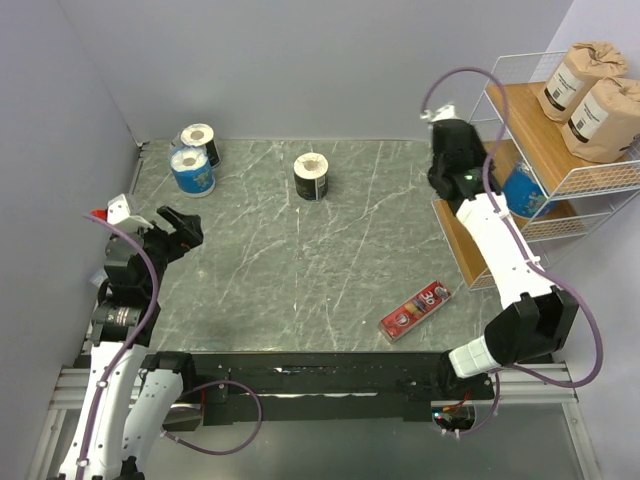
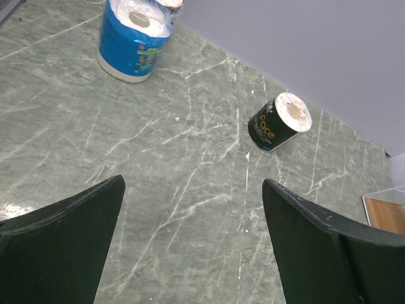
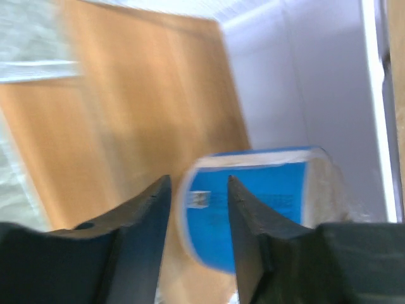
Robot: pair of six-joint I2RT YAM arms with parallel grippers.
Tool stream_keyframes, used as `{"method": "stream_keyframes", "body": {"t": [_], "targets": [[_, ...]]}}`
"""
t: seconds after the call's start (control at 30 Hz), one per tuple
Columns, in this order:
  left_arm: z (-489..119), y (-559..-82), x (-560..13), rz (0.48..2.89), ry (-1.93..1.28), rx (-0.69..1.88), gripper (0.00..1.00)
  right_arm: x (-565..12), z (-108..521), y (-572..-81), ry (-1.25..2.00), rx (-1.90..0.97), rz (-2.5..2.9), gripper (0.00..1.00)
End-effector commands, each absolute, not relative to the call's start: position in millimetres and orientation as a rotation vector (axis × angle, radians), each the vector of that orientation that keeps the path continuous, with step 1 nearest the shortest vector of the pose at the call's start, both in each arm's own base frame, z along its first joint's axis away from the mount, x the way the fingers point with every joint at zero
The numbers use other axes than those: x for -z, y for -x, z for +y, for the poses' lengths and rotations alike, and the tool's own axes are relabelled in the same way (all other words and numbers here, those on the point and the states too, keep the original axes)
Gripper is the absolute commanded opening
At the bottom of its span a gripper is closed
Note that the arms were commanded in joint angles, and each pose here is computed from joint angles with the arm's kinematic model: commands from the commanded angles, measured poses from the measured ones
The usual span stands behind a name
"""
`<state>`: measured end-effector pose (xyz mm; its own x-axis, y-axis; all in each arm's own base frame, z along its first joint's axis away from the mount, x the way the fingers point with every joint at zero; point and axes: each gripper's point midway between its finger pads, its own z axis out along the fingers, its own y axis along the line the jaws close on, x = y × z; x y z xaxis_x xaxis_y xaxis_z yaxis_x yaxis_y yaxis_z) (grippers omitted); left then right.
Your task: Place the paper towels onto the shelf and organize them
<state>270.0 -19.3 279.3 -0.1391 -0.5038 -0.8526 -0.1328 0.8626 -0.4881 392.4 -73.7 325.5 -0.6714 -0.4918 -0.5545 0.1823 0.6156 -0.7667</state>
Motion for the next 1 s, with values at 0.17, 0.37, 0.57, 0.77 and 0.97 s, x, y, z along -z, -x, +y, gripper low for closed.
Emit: {"method": "stream_keyframes", "body": {"t": [0.17,0.37,0.57,0.77,0.97], "targets": [[2.0,-288.4,-281.3,1.701,0.600,0.224,0.96,-337.6,78.8,-358.1,0.421,0.428,1.977,0.65],[7.9,-326.0,-280.9,1.772,0.667,0.174,0.97,-329.3,172.2,-297.5,0.558,-0.089,1.885,0.99],[12.4,-390.9,-279.4,1.794,0.556,0.129,0.96,-332.1,213.0,-243.6,0.544,-0.516,1.730,0.99],[14.4,-457.4,-233.9,1.905,0.440,0.065,0.97,-326.1,217.2,-217.4,0.581,-0.643,1.673,1.00],[8.6,-505.4,-187.4,1.948,0.339,0.061,0.97,-325.7,215.9,-215.6,0.594,-0.638,1.649,1.00]]}}
